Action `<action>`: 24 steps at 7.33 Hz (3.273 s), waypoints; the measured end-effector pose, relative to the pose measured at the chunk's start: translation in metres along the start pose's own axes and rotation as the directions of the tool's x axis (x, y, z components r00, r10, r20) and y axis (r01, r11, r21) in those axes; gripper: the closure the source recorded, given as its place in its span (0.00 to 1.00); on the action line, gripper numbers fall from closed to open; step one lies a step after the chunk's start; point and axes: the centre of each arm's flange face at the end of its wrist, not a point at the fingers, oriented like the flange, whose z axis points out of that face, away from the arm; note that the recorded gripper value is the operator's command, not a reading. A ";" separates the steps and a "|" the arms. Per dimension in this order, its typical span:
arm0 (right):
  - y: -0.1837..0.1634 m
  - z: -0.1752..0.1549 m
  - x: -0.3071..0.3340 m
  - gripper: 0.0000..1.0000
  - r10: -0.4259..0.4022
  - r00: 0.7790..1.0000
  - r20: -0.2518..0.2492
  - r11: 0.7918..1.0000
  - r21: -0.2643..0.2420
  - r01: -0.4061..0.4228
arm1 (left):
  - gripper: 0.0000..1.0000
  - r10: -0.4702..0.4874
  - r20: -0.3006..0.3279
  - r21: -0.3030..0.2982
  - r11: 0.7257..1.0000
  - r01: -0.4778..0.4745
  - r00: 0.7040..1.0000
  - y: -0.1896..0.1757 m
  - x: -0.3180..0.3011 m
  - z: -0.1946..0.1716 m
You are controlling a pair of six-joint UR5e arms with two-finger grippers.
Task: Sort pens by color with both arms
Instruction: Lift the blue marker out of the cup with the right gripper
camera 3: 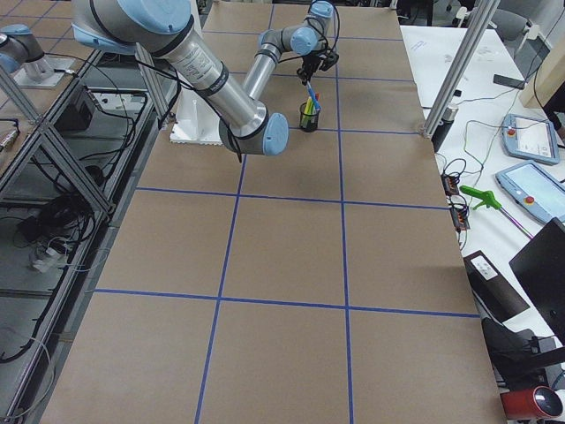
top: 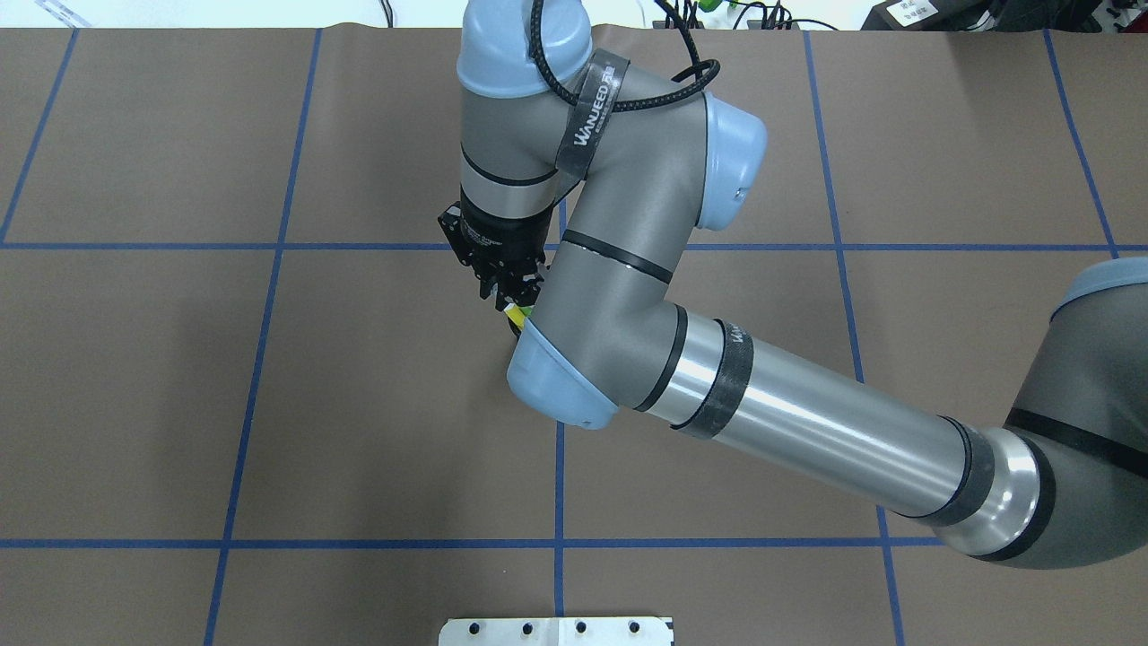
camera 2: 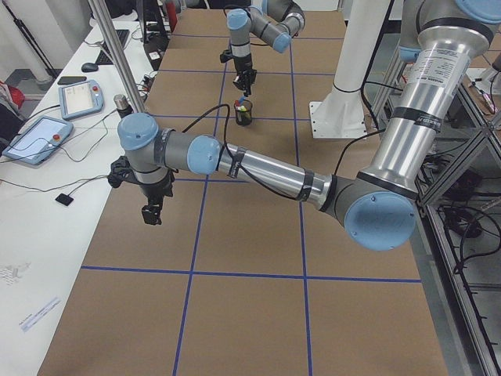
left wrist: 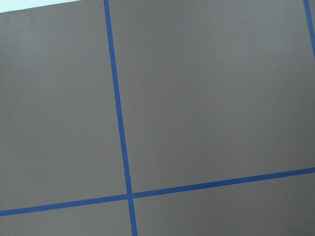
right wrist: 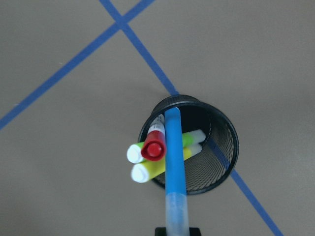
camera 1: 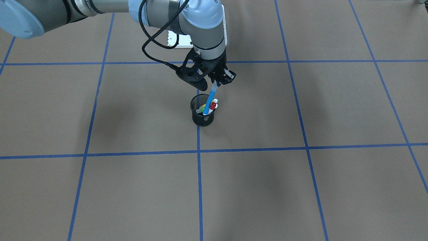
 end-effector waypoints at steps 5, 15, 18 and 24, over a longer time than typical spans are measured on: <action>-0.007 -0.089 0.018 0.78 0.036 0.998 0.049 0.998 -0.049 -0.034 | 0.00 -0.008 -0.029 0.012 1.000 0.008 1.000 -0.003 0.008 -0.005; 0.007 -0.017 -0.012 0.78 -0.261 0.964 0.047 0.965 0.034 0.260 | 0.00 -0.402 -0.198 -0.051 0.915 0.400 0.894 -0.066 0.266 -0.029; 0.000 -0.002 -0.011 0.79 -0.248 0.968 0.030 0.968 0.034 0.247 | 0.00 -0.390 -0.189 -0.037 0.920 0.391 0.901 -0.067 0.279 -0.023; -0.026 -0.019 0.013 0.79 -0.191 0.982 0.001 0.982 0.009 0.191 | 0.00 -0.424 -0.156 -0.036 0.905 0.424 0.892 -0.071 0.307 -0.007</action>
